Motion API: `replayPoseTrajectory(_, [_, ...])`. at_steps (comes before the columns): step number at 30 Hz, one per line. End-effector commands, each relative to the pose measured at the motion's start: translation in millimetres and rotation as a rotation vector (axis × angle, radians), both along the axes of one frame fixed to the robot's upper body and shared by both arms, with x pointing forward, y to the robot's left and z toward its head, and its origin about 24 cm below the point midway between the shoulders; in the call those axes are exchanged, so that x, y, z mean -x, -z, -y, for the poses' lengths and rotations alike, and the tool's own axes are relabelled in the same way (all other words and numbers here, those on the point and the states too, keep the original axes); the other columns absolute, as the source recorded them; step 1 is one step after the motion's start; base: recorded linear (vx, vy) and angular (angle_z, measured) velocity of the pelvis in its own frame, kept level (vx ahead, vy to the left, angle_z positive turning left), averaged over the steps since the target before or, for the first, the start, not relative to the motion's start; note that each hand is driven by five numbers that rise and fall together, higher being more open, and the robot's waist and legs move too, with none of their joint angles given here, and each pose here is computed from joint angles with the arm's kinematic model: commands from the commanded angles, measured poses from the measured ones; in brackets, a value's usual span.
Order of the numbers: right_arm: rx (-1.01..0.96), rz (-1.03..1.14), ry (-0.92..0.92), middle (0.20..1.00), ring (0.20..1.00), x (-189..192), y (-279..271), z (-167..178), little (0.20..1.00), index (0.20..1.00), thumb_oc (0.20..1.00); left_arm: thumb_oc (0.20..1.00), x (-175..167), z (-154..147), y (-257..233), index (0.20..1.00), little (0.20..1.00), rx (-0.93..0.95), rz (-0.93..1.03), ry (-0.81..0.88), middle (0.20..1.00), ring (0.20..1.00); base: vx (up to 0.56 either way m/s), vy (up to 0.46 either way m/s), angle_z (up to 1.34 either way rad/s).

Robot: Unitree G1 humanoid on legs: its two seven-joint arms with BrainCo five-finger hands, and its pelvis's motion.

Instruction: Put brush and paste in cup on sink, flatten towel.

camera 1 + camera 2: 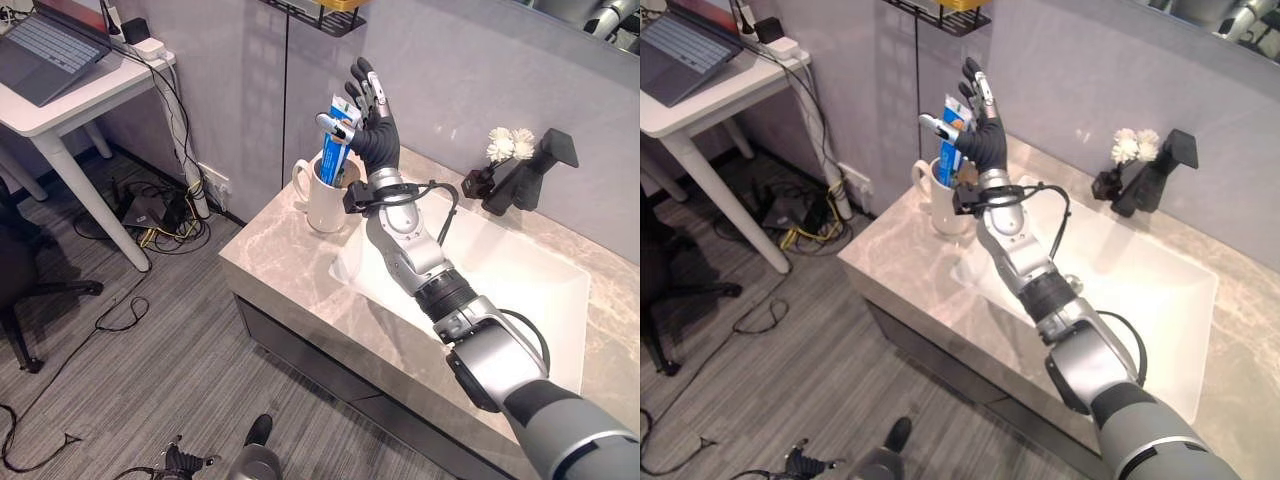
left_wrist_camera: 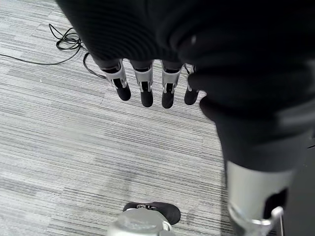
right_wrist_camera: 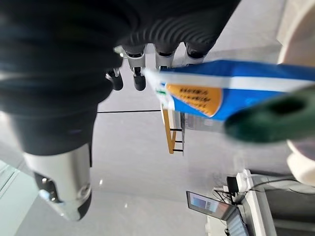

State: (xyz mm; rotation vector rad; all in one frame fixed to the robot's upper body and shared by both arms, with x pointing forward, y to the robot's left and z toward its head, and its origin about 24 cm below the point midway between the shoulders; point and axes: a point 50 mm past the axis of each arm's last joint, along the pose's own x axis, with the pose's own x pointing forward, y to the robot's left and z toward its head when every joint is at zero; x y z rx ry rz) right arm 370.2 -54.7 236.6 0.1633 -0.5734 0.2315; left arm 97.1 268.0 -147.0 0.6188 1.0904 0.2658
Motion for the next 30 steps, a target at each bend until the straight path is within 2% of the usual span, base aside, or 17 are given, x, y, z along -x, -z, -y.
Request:
replayPoseTrajectory(1, [0.069,0.24,0.08,1.0,1.0,14.3,-48.0,-3.3,1.0,1.0,1.0,1.0,1.8,-5.3,-0.1,1.0,1.0,-0.023,-0.031,0.0,1.0,1.0,-0.01,0.0,-0.22])
replayPoseTrajectory(6, [0.092,0.435,0.155,1.0,1.0,36.9,-76.2,15.2,1.0,1.0,1.0,1.0,-14.7,4.7,-1.8,1.0,1.0,-0.019,0.006,0.088,1.0,1.0,-0.03,-0.014,-0.29])
replayPoseTrajectory(7, [0.207,0.573,0.244,1.0,1.0,52.7,-90.7,40.5,1.0,1.0,1.0,1.0,-23.3,8.5,-3.6,1.0,1.0,-0.002,0.034,0.112,1.0,1.0,-0.03,0.006,-0.22])
replayPoseTrajectory(10, [0.27,0.671,0.299,1.0,1.0,68.7,-96.5,55.4,1.0,1.0,1.0,1.0,-23.8,13.5,-2.3,1.0,1.0,0.019,0.032,0.131,1.0,1.0,-0.01,0.007,-0.34])
replayPoseTrajectory(11, [0.413,0.771,0.454,1.0,1.0,82.7,-101.0,84.9,1.0,1.0,1.0,1.0,-21.3,18.0,-0.4,1.0,1.0,0.038,0.02,0.169,1.0,1.0,0.0,0.003,-0.62])
replayPoseTrajectory(12, [0.413,0.771,0.454,1.0,1.0,82.8,-100.8,85.1,1.0,1.0,1.0,1.0,-21.2,18.0,-0.4,1.0,1.0,0.038,0.019,0.169,1.0,1.0,0.0,0.005,-0.7])
replayPoseTrajectory(13, [0.467,0.782,0.562,1.0,1.0,89.0,-102.1,115.1,1.0,1.0,1.0,1.0,-18.6,25.1,2.4,1.0,1.0,0.062,-0.006,0.232,1.0,1.0,0.0,0.02,-0.63])
replayPoseTrajectory(15, [0.282,0.677,0.604,1.0,1.0,98.4,-85.1,156.2,1.0,1.0,1.0,1.0,-6.2,30.2,7.3,1.0,1.0,0.107,-0.034,0.201,1.0,1.0,0.0,0.029,-0.57])
replayPoseTrajectory(17, [0.307,0.635,0.831,1.0,1.0,110.9,-75.1,200.5,1.0,1.0,1.0,1.0,-3.5,23.7,6.7,1.0,1.0,0.135,-0.014,0.091,1.0,1.0,0.0,0.008,-0.84])
replayPoseTrajectory(18, [0.286,0.502,1.076,1.0,1.0,119.9,-53.1,255.2,1.0,1.0,1.0,1.0,0.9,21.5,7.2,1.0,1.0,0.154,-0.012,0.052,1.0,1.0,0.0,-0.013,-0.92])
replayPoseTrajectory(20, [0.226,-0.068,1.544,1.0,1.0,152.4,54.4,360.1,1.0,1.0,1.0,1.0,7.9,21.4,9.4,1.0,1.0,0.155,-0.043,0.042,1.0,1.0,0.01,-0.048,-0.25])
replayPoseTrajectory(22, [0.201,-0.595,1.657,1.0,1.0,204.8,161.4,389.8,1.0,1.0,1.0,1.0,9.3,16.9,9.0,1.0,1.0,0.177,-0.039,-0.012,1.0,1.0,-0.01,-0.09,0.03])
replayPoseTrajectory(24, [0.22,-1.253,1.517,1.0,1.0,256.7,274.4,368.9,1.0,1.0,1.0,1.0,6.9,15.9,8.4,1.0,1.0,0.204,-0.045,0.0,1.0,1.0,-0.05,-0.088,-0.08])
replayPoseTrajectory(25, [0.22,-1.252,1.516,1.0,1.0,256.4,274.3,368.9,1.0,1.0,1.0,1.0,6.9,15.8,8.4,1.0,1.0,0.204,-0.044,0.0,1.0,1.0,-0.05,-0.099,-0.08])
replayPoseTrajectory(26, [0.282,-1.584,1.274,1.0,1.0,279.5,329.8,324.0,1.0,1.0,1.0,1.0,4.5,19.2,9.0,1.0,1.0,0.214,-0.061,0.045,1.0,1.0,-0.04,-0.079,-0.01])
replayPoseTrajectory(28, [0.481,-1.61,0.836,1.0,1.0,254.9,361.6,261.0,1.0,1.0,1.0,1.0,-1.8,20.0,7.2,1.0,1.0,0.215,-0.044,0.081,1.0,1.0,-0.07,-0.077,0.12])
replayPoseTrajectory(30, [0.658,-1.566,0.607,1.0,1.0,245.7,369.7,233.5,1.0,1.0,1.0,1.0,-8.6,17.7,2.8,1.0,1.0,0.223,0.002,0.097,1.0,1.0,-0.05,-0.036,0.18])
